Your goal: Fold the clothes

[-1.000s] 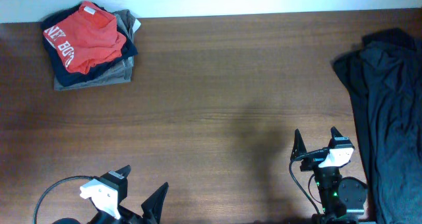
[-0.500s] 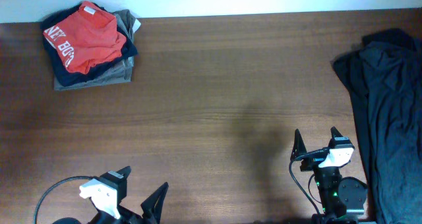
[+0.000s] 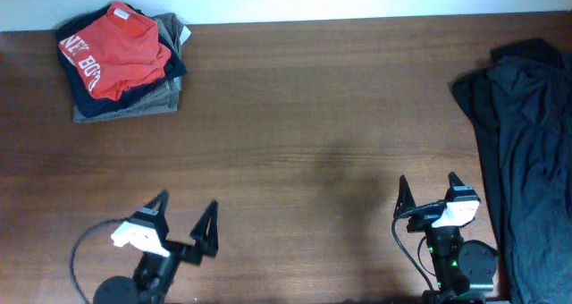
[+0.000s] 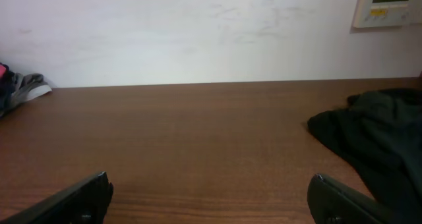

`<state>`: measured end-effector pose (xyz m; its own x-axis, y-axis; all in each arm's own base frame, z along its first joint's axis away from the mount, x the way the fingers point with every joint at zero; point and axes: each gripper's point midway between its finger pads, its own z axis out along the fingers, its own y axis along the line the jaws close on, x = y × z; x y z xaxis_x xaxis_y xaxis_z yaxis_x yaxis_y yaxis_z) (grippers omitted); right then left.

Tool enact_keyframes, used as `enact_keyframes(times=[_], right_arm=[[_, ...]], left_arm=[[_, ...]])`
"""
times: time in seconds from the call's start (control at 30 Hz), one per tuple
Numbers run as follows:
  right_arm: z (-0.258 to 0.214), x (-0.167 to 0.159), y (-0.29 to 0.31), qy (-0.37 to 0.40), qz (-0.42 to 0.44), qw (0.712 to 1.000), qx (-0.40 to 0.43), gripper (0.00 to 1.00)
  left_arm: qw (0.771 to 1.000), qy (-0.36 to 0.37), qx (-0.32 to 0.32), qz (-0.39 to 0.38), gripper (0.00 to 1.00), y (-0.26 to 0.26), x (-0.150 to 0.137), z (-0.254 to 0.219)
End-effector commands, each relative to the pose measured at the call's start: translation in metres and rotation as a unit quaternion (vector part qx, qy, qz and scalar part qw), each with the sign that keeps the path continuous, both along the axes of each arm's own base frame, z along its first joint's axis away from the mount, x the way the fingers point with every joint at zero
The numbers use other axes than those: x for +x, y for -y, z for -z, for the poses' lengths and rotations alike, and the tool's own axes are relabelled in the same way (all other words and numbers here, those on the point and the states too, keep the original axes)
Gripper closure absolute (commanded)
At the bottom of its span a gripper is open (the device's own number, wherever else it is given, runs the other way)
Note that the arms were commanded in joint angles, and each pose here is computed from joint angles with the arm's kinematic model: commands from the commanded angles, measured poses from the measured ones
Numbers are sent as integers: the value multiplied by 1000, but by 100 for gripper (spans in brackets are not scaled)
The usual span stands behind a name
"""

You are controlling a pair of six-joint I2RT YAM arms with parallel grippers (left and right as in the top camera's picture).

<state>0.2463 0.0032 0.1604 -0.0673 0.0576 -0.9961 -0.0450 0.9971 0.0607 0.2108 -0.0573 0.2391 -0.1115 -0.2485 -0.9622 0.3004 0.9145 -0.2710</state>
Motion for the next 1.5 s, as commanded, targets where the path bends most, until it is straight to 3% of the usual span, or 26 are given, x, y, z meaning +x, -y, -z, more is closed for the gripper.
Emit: enact_keyframes(times=[0.0,0.23,0.57,0.63,1.47], right_arm=[[2,0,2,-1,3,1000,4,1],[2,0,2,-1,3,1000,4,1],[2,0,2,-1,3,1000,4,1],[2,0,2,-1,3,1000,4,1],[2,0,2,-1,3,1000,4,1]], left_arm=[[999,29,-6,-29,1,-10,12,6],[989,60,-10,-135,1,-47,31,28],[978,36,155,-135,1,-49,36,67],[979,3,160,-130,1,-49,35,83],[979,5,160,-129,1,-49,35,82]])
